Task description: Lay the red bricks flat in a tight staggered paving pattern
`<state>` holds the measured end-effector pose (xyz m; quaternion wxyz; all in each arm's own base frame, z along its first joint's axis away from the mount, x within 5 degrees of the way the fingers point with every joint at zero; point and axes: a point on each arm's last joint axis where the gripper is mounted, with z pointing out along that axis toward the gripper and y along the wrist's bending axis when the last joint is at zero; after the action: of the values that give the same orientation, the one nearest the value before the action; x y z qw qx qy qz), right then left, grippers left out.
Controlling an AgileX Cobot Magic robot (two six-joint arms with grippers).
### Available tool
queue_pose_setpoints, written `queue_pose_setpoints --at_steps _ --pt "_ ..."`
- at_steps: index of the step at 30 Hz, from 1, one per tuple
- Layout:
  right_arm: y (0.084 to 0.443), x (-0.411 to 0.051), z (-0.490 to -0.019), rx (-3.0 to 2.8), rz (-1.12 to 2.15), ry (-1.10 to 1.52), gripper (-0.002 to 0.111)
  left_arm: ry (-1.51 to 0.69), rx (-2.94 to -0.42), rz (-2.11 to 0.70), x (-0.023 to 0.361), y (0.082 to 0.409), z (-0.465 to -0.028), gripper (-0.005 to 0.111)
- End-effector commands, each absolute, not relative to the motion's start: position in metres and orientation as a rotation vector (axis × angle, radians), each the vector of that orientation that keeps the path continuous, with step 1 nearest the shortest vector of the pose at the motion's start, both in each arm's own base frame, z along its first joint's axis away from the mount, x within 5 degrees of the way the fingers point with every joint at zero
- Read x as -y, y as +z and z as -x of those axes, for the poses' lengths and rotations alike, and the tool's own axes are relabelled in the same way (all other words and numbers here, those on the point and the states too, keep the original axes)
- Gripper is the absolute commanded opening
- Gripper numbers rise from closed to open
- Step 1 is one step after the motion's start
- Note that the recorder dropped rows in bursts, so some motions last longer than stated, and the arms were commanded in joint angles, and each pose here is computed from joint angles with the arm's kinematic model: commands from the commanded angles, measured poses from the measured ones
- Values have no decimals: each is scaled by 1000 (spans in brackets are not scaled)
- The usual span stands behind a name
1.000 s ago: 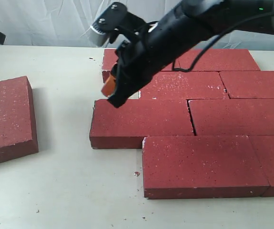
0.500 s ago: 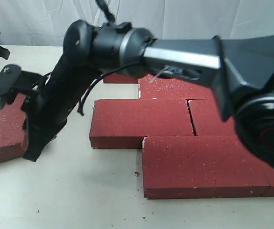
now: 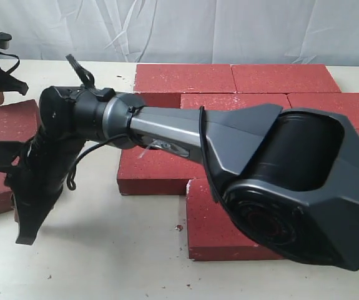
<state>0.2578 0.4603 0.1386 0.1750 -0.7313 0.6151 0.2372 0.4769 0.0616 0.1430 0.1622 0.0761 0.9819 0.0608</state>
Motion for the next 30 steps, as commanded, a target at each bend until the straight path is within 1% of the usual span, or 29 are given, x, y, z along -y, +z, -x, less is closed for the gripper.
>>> queue_pose_setpoints --at_steps 1,6,9,11,13,18,20,24,30 --pt "135 -462 -267 -1697 2041 568 -1 143 -2828 -221 -61 138 -478 0" --pt "126 -464 -276 -1682 1997 471 -1 130 -2891 -224 -60 137 -473 0" --pt "125 -463 -278 -1671 2008 431 -1 129 -2924 -228 -60 137 -470 0" --pt "127 -458 -287 -1707 1967 356 -1 129 -2934 -230 -60 138 -468 0" --pt "132 -448 -302 -1740 1936 294 -1 132 -2937 -231 -60 144 -467 0" --pt "176 -408 -349 -1799 1760 285 -1 153 -2972 -219 -68 150 -461 0" --pt "187 -391 -367 -1818 1703 263 -1 149 -3004 -193 -75 149 -458 0" --pt "190 -364 -394 -1866 1636 229 -1 108 -3049 -141 -83 148 -452 0" --pt "188 -348 -406 -1913 1602 227 -1 35 -3030 -93 -81 148 -453 0"
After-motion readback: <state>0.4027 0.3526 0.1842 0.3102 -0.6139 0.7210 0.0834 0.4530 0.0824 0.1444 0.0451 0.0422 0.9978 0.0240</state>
